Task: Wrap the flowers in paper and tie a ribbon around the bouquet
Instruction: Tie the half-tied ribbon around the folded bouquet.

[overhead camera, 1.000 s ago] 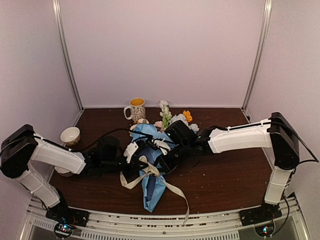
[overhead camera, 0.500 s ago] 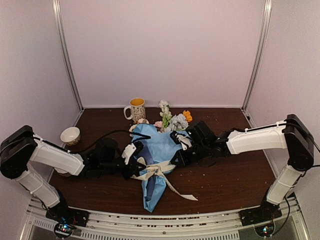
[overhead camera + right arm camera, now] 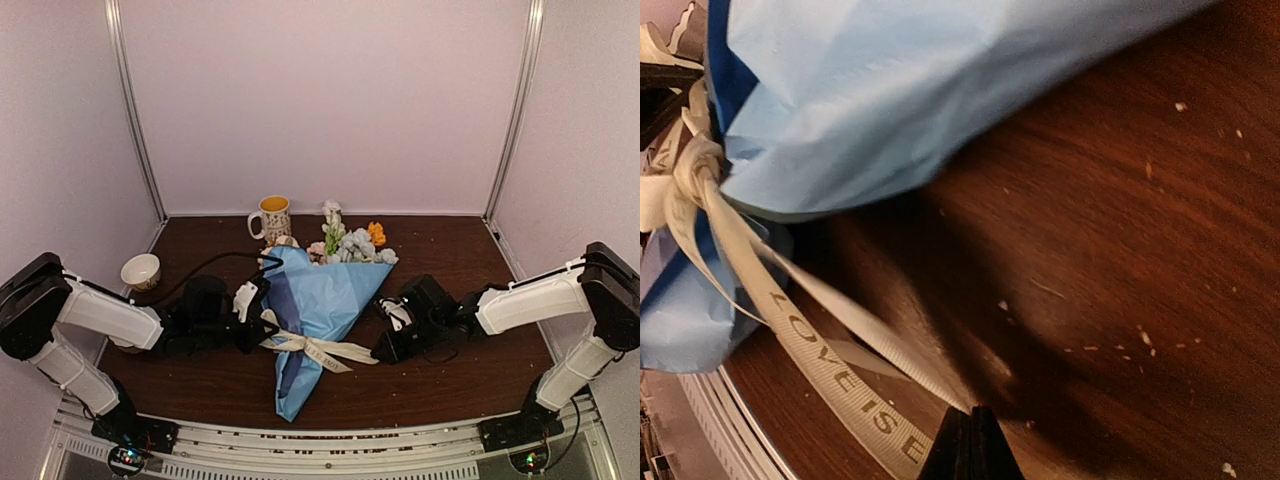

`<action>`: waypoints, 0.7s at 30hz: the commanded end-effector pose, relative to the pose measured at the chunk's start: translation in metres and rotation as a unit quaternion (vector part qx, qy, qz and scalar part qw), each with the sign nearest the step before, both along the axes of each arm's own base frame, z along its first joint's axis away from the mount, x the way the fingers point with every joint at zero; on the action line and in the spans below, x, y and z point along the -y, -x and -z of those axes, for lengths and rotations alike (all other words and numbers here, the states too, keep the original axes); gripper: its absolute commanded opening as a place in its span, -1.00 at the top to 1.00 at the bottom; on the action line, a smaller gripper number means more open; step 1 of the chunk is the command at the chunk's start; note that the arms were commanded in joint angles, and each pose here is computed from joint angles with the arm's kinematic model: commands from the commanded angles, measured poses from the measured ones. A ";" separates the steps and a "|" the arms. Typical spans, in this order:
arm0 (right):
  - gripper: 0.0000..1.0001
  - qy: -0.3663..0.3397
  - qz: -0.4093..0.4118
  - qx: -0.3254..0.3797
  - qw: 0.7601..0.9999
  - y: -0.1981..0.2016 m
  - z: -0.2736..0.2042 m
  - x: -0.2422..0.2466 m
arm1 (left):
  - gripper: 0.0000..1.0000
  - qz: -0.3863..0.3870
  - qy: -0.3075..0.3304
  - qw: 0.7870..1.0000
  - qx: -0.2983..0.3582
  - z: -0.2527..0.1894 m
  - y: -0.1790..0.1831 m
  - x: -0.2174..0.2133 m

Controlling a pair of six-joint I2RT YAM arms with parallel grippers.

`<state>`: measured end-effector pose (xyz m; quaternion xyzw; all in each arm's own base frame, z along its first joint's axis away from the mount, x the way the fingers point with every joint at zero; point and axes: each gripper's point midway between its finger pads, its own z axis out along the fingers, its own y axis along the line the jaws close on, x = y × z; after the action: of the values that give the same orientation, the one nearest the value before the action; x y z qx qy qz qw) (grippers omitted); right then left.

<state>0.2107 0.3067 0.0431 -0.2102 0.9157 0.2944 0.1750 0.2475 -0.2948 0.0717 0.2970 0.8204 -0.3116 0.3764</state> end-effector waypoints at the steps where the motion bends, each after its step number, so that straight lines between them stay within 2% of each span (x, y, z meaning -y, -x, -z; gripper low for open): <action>1: 1.00 0.006 0.048 0.007 0.999 -0.007 0.009 0.025 | 1.00 -0.063 -0.022 0.997 -0.036 0.018 -0.010 -0.023; 10: 1.00 0.008 0.071 -0.020 0.997 0.002 0.030 0.047 | 1.00 -0.125 -0.076 0.981 -0.127 0.062 -0.009 -0.049; 21: 1.00 0.003 0.083 -0.031 0.996 0.003 0.036 0.059 | 1.00 -0.117 -0.079 0.979 -0.145 0.073 -0.006 -0.048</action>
<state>0.2141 0.2707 0.0278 -0.1473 0.9158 0.3203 0.1926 0.2516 -0.2780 0.0317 0.2101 0.8816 -0.3009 0.2969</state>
